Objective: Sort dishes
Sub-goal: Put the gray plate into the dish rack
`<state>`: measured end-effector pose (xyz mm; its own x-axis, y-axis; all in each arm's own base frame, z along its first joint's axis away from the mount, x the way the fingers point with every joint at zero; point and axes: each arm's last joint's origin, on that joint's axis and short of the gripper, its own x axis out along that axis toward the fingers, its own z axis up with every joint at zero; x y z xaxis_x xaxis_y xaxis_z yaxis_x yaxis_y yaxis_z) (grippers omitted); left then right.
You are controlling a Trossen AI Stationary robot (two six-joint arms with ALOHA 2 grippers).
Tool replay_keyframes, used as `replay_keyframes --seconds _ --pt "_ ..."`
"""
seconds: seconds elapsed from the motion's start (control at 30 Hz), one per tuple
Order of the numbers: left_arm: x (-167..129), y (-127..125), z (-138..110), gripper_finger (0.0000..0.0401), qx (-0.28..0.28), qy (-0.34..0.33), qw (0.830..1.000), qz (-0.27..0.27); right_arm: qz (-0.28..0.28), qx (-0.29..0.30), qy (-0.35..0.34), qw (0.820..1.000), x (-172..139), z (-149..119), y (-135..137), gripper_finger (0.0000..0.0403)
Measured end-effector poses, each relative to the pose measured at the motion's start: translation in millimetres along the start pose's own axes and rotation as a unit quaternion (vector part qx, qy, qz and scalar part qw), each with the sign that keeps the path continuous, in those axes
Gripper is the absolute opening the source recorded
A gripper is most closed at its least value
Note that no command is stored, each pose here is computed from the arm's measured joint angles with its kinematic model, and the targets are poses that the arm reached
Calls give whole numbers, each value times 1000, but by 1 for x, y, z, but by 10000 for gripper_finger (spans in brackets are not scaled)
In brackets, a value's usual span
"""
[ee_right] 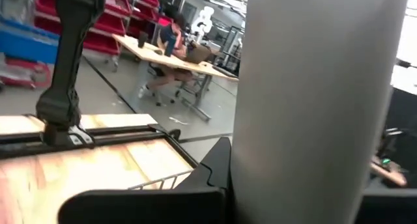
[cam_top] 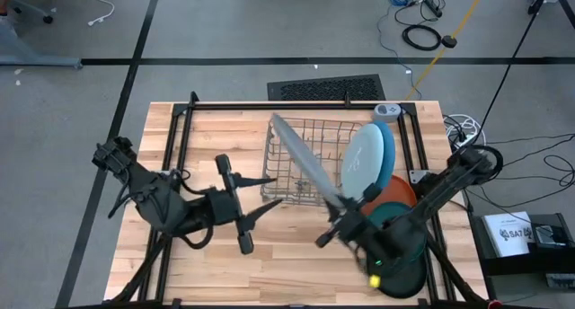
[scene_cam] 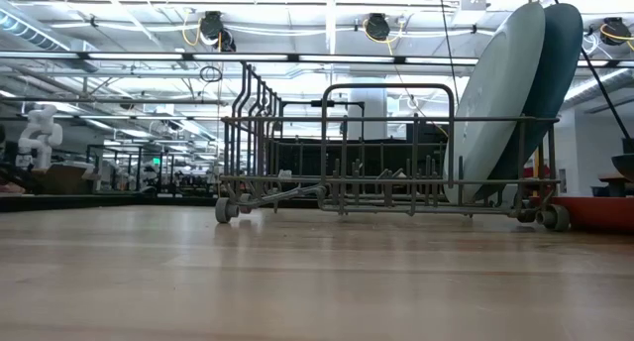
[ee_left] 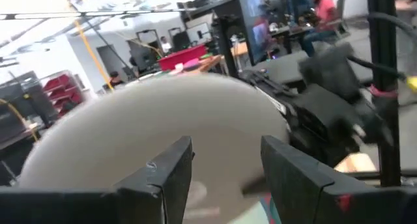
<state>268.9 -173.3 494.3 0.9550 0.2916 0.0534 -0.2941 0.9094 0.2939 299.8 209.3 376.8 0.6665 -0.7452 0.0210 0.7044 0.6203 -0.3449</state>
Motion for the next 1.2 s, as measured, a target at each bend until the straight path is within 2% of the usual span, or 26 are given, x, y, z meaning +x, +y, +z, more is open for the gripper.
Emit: replay_keyframes --seconds 0.07,0.13,0.27,0.37,0.43,0.53,0.7,0.8,0.87,1.07,1.2 --pt "-1 1 2 183 -3 -5 1000 3 -10 -19 8 1000 5 -2 14 6" --pt "-2 1 3 183 22 -7 1000 2 -16 -35 12 999 10 -6 25 6" --pt "-4 -1 2 183 143 -1 990 2 -26 -41 18 999 16 -11 34 6" --pt "-7 -3 1 183 252 12 967 9 -34 -34 25 999 16 -11 33 6" --pt "-11 -3 1 183 321 31 946 30 -31 -35 24 999 14 -10 32 6" --pt "-14 -2 1 183 385 65 918 62 -27 -30 23 999 10 -9 31 8" --pt "-14 2 -1 183 353 109 922 114 -28 3 21 999 10 -9 31 6" --pt "-14 2 -1 183 318 108 934 123 -28 37 21 999 10 -9 31 6" --pt "-14 2 -1 183 312 108 936 124 -27 47 20 998 9 -10 32 6" --pt "-14 4 -3 183 346 134 918 142 -12 94 14 995 -3 -14 37 6" --pt "-11 7 -4 183 328 140 922 154 2 142 10 990 -15 -16 41 6"
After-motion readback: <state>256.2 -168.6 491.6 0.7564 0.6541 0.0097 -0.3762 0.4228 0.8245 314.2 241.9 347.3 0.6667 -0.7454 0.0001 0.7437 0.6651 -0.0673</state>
